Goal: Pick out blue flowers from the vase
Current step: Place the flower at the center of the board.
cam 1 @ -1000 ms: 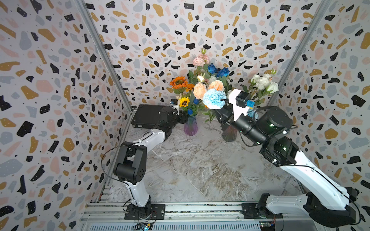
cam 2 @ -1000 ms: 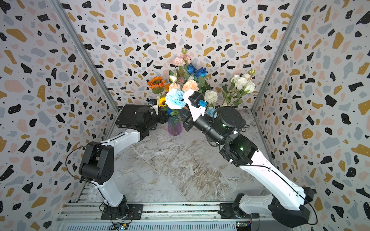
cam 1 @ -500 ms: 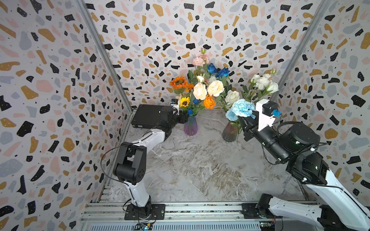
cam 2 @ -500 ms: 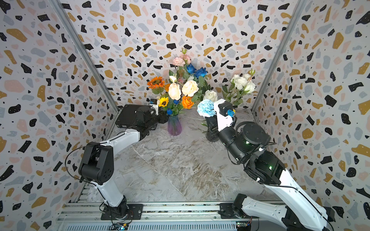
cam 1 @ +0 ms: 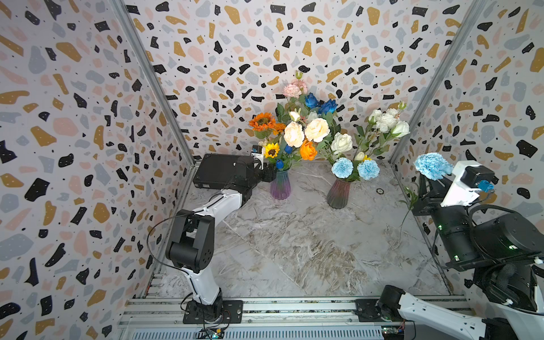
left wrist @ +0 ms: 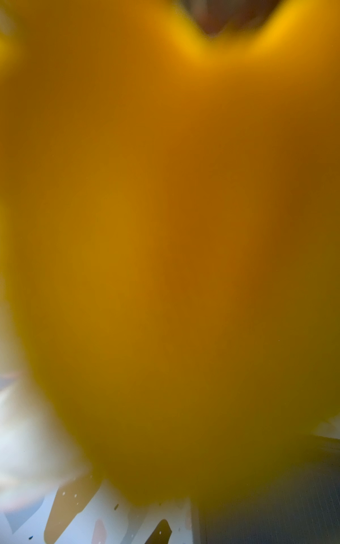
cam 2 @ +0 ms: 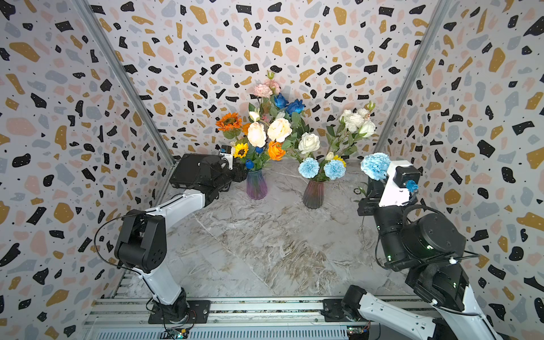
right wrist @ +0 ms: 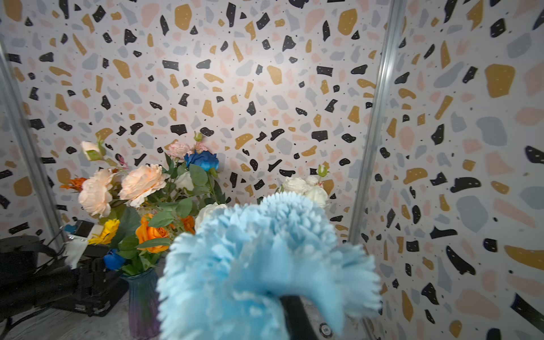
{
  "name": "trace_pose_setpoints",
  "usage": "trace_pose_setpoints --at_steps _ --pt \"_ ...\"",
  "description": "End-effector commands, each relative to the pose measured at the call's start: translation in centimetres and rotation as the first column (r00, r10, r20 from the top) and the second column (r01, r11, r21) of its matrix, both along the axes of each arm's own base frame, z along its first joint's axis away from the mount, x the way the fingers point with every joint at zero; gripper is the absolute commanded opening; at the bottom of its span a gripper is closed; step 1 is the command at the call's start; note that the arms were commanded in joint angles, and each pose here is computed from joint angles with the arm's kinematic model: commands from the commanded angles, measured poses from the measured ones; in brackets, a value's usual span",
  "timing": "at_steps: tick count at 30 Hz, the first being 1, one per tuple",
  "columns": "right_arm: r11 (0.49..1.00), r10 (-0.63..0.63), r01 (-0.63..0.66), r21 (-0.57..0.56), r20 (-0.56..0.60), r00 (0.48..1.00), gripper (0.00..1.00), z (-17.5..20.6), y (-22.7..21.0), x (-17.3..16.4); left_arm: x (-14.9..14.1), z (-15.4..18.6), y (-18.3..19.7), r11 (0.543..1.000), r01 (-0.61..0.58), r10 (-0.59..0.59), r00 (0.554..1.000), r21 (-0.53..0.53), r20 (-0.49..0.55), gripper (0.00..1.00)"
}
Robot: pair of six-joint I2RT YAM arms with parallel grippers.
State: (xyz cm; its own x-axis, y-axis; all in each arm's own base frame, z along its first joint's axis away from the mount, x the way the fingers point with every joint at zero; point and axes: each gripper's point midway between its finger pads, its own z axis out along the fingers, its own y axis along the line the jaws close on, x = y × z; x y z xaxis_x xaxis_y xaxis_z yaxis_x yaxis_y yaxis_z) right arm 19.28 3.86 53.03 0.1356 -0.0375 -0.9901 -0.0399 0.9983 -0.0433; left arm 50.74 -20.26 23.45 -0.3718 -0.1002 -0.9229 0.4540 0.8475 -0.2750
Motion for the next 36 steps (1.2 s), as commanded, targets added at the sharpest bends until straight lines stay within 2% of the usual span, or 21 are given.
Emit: trace_pose_setpoints --at_steps 1,7,10,15,18,24,26,30,36 --pt "0.990 -0.137 0.136 -0.040 -0.029 0.990 0.00 -0.3 -2.0 0.2 -1.0 -2.2 0.4 0.998 0.000 0.004 0.998 0.058 -0.069 0.63" --pt "0.984 -0.172 0.170 -0.056 -0.036 0.984 0.00 -0.2 -2.2 0.4 -1.2 -1.7 0.4 0.999 0.003 0.000 0.998 0.050 -0.064 0.63" --pt "0.975 -0.200 0.193 -0.109 -0.057 0.978 0.00 -0.9 -1.3 1.3 -1.2 -1.5 0.4 0.999 0.003 0.000 0.998 0.047 -0.060 0.63" --pt "0.964 -0.190 0.166 -0.207 -0.102 0.977 0.00 -2.7 2.3 4.0 -1.3 -1.3 0.4 0.999 0.002 0.000 0.998 0.043 -0.057 0.63" --pt "0.970 -0.155 0.120 -0.212 -0.158 0.975 0.00 -3.7 3.6 6.1 -1.4 -1.4 0.4 0.999 0.004 -0.002 0.998 0.045 -0.058 0.63" --pt "0.990 -0.131 0.115 -0.084 -0.224 0.966 0.00 -3.3 1.3 10.3 -1.6 -1.5 0.4 0.999 0.007 -0.004 0.998 0.046 -0.060 0.63" --pt "0.994 -0.111 0.109 -0.023 -0.285 0.952 0.00 -3.9 -0.1 12.2 -1.5 -1.6 0.4 0.999 0.008 -0.005 0.998 0.044 -0.063 0.63" --pt "0.978 -0.063 0.133 0.162 -0.376 0.925 0.00 -6.4 -4.5 15.6 -1.6 -1.2 0.4 0.999 0.006 -0.004 0.998 0.039 -0.056 0.63" --pt "0.945 0.068 0.106 0.310 -0.504 0.861 0.00 -11.3 -7.8 19.0 -1.6 -0.9 0.5 0.999 0.008 -0.005 0.999 0.053 -0.043 0.63"
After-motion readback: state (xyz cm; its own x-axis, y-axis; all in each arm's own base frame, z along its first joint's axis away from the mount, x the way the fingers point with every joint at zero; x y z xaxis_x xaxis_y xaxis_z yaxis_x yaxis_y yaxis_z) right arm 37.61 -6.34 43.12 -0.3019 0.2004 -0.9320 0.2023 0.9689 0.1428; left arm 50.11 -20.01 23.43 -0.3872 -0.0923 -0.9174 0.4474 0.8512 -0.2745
